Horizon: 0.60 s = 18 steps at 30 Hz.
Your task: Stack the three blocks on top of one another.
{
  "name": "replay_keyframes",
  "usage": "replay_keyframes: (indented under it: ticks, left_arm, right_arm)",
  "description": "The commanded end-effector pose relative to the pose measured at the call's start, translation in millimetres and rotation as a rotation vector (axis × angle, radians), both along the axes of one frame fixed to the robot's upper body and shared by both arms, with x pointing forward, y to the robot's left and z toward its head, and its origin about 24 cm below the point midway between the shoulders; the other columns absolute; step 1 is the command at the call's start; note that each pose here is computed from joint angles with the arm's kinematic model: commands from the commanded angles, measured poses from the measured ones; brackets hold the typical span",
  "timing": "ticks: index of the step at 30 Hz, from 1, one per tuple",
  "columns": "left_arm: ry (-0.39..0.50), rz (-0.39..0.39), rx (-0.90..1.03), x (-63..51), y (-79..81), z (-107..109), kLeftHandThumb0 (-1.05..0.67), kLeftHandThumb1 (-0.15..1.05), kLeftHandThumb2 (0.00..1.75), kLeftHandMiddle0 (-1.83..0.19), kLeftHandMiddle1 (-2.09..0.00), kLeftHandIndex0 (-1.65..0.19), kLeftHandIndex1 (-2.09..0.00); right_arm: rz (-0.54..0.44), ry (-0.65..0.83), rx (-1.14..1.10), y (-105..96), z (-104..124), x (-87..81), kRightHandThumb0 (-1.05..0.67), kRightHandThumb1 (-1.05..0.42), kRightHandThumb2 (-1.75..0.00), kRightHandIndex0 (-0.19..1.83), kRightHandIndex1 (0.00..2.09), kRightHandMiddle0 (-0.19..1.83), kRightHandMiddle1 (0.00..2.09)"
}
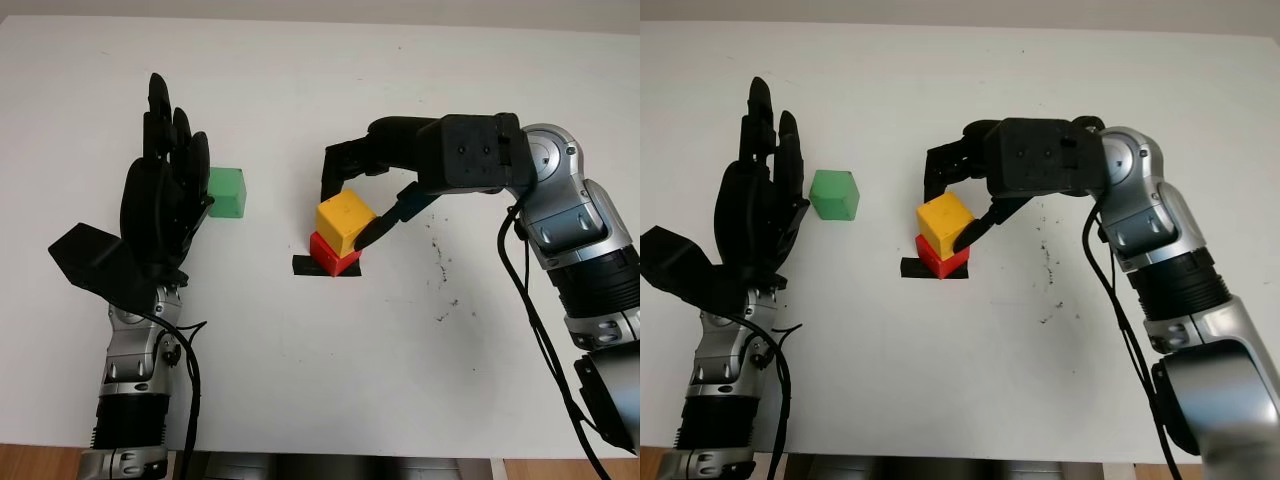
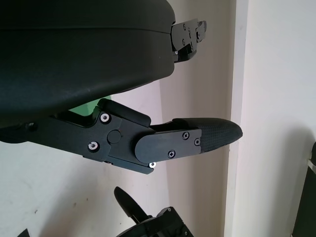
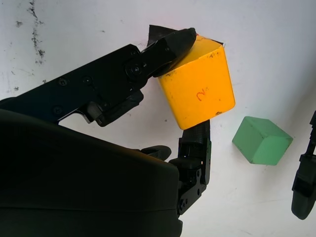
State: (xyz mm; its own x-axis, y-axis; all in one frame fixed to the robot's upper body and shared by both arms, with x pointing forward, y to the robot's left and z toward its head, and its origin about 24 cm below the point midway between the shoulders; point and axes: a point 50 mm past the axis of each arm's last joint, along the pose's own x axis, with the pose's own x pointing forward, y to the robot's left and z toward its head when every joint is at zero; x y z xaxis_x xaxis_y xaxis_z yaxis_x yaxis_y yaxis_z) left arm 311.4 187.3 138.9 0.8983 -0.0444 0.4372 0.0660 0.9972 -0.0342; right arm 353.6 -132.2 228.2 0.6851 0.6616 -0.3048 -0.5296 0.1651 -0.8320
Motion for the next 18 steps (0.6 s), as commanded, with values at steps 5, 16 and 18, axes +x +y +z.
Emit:
replay_keyframes:
  ticks: [5, 16, 18]
  left_arm:
    - [-0.011, -0.003, -0.007, -1.2, 0.0, 1.7, -0.71, 1.05, 0.51, 0.19, 0.0, 0.19, 0.0]
    - [-0.006, -0.011, -0.009, -1.9, -0.3, 1.8, -0.71, 1.05, 0.5, 0.19, 0.0, 0.19, 0.0]
    - [-0.008, -0.01, -0.002, -2.0, -0.2, 1.8, -0.71, 1.05, 0.51, 0.19, 0.0, 0.19, 0.0]
  right_arm:
    - [0.029, 0.013, 0.015, 4.2, -2.5, -1.4, -0.5, -0.92, -0.05, 0.37, 0.05, 0.38, 1.53]
    - [0.041, 0.008, 0.009, 6.2, -3.8, -0.4, -0.53, -0.93, -0.06, 0.35, 0.04, 0.38, 1.53]
    - [0.036, 0.013, 0.003, 5.3, -4.0, 0.0, -0.52, -0.93, -0.06, 0.34, 0.04, 0.37, 1.53]
